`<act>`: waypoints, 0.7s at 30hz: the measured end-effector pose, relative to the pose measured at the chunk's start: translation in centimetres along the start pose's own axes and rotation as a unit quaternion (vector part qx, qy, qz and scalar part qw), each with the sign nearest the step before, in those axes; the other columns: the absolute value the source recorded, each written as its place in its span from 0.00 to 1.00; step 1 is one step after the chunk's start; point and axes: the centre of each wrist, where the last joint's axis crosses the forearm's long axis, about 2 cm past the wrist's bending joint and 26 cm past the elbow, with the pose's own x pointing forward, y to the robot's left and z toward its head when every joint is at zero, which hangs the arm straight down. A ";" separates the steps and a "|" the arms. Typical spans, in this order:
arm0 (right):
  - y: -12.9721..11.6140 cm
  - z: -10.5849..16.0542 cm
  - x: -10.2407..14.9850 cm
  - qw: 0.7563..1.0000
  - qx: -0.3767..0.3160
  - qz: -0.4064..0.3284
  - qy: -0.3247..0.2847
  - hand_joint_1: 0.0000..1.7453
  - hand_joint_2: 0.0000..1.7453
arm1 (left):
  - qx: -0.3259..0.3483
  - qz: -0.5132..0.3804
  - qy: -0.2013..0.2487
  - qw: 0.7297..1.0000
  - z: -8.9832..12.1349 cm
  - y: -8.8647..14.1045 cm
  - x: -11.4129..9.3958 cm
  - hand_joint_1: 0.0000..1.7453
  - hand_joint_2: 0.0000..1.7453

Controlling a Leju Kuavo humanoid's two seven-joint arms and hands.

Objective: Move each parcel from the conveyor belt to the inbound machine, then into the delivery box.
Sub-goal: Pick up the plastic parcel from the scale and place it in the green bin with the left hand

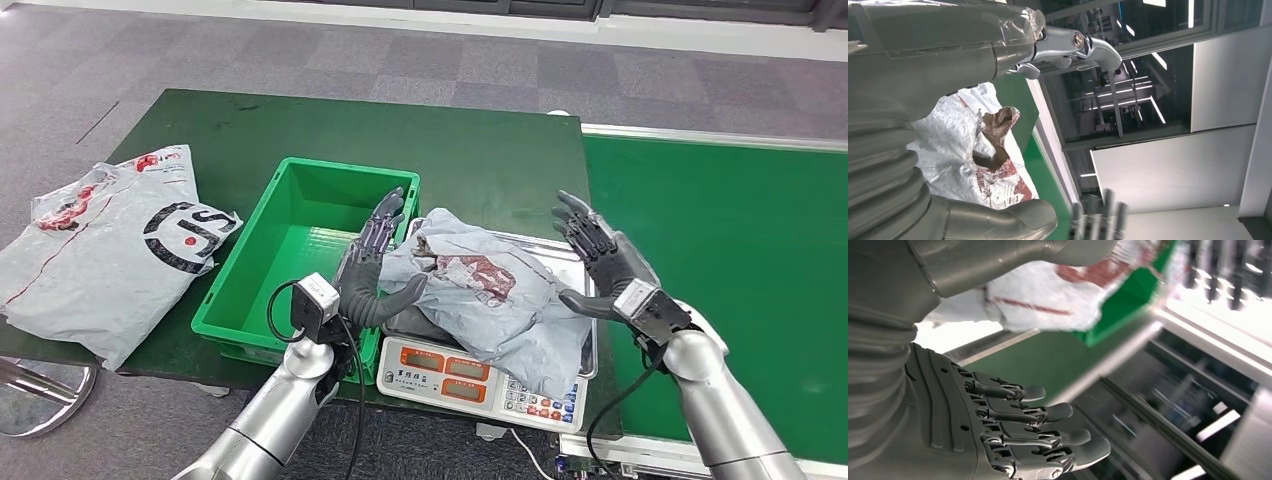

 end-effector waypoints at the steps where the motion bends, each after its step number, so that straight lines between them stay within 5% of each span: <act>1: -0.1 -0.1 0.3 1.000 -0.008 0.002 -0.010 0.00 1.00 | 0.000 0.000 0.000 1.000 0.0 0.0 0.0 0.00 1.00; 11: -0.8 -0.3 2.1 0.995 -0.077 0.024 -0.065 0.00 1.00 | 0.000 0.001 0.001 1.000 0.0 0.0 0.0 0.00 1.00; 21: -3.1 1.8 2.1 0.955 -0.241 0.173 -0.027 0.00 1.00 | 0.006 -0.003 0.005 1.000 0.2 0.2 -0.2 0.00 1.00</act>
